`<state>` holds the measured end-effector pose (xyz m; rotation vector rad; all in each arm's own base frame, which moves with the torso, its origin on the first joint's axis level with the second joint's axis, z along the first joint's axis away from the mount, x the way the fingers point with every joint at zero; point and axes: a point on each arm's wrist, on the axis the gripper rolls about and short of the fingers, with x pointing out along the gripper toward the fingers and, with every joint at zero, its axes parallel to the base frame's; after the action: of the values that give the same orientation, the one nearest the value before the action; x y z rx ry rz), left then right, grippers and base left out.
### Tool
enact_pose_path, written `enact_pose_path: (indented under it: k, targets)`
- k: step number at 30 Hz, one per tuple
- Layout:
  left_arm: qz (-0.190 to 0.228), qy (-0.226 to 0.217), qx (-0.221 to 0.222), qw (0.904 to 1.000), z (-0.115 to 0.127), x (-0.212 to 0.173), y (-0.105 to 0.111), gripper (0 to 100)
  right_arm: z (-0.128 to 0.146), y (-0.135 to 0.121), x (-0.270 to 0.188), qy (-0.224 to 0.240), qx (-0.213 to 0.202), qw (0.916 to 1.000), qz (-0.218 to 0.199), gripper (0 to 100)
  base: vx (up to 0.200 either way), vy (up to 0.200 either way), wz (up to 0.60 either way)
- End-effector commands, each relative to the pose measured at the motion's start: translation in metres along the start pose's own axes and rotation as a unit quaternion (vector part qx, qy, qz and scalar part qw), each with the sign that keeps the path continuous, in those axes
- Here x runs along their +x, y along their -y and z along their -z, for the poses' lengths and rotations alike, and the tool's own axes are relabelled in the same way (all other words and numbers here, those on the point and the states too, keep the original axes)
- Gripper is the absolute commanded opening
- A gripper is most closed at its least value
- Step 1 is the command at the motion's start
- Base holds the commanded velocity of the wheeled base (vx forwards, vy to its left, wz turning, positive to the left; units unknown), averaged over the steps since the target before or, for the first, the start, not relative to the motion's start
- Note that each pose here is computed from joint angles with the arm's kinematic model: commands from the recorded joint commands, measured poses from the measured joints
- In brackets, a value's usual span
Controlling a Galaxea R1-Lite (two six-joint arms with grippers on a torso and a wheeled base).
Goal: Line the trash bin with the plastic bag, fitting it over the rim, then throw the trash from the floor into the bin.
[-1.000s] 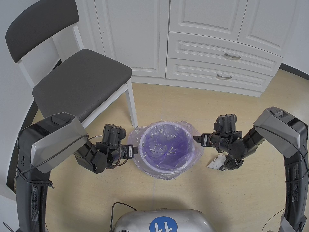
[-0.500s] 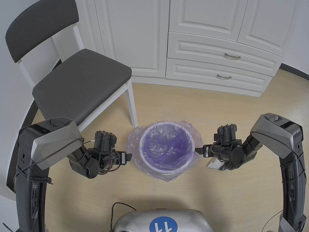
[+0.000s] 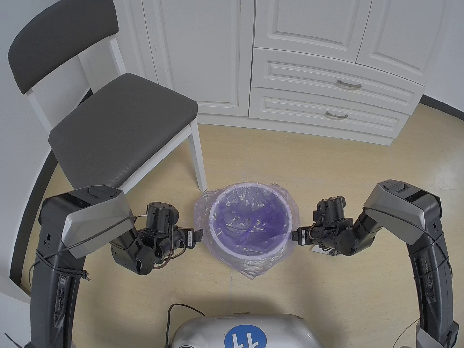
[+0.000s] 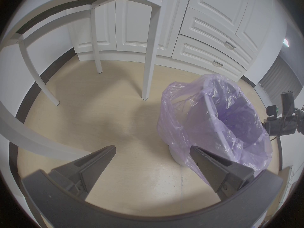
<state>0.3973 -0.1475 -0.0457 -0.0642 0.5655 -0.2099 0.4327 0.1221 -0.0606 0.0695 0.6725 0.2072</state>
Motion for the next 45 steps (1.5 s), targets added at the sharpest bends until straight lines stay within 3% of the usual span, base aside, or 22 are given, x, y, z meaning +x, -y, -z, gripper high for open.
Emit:
enact_pose_path:
  k: [1, 7, 12, 16, 22, 26, 31, 39, 42, 45]
  targets:
    - [-0.002, -0.004, -0.001, 1.0, 0.008, 0.009, 0.001, 100, 0.004, -0.001, 0.002, -0.005, -0.001, 1.0, 0.0, 100, 0.0, 0.0, 0.0]
    - [-0.016, 0.004, -0.002, 0.9999, 0.015, 0.028, 0.004, 100, 0.005, -0.002, 0.002, -0.006, -0.002, 1.0, 0.0, 100, 0.0, 0.0, 0.0]
    - [-0.008, 0.023, -0.003, 0.9997, 0.005, 0.039, 0.019, 100, 0.001, -0.005, -0.001, 0.003, -0.004, 0.9999, 0.013, 100, 0.0, 0.0, 0.0]
    - [-0.016, 0.001, 0.01, 0.9998, -0.009, 0.056, 0.022, 100, -0.001, -0.005, -0.002, 0.006, -0.004, 0.9998, 0.016, 100, 0.0, 0.0, 0.0]
    - [-0.037, -0.023, 0.05, 0.9978, -0.02, 0.082, 0.006, 100, -0.005, -0.002, -0.001, 0.013, -0.002, 0.9997, 0.018, 100, 0.0, 0.0, 0.0]
    - [-0.042, -0.03, 0.07, 0.9962, -0.015, 0.094, -0.002, 100, -0.004, -0.002, 0.002, 0.01, -0.004, 0.9998, 0.019, 100, 0.0, 0.0, 0.0]
    - [-0.04, -0.056, 0.073, 0.9949, -0.014, 0.095, -0.003, 100, -0.002, -0.005, 0.008, 0.007, -0.007, 0.9998, 0.015, 100, 0.0, 0.0, 0.0]
    - [-0.03, -0.05, 0.071, 0.9957, -0.016, 0.096, -0.002, 100, -0.003, -0.007, 0.009, -0.01, -0.005, 0.9998, 0.015, 100, 0.0, 0.0, 0.0]
    - [-0.03, -0.046, 0.064, 0.9964, -0.016, 0.091, 0.001, 100, -0.005, -0.008, 0.003, -0.001, -0.007, 0.9999, 0.013, 100, 0.0, 0.0, 0.0]
    - [-0.028, -0.021, 0.05, 0.9982, -0.027, 0.073, 0.003, 100, -0.026, -0.01, -0.021, 0.029, -0.009, 0.9995, 0.005, 100, 0.0, 0.0, 0.0]
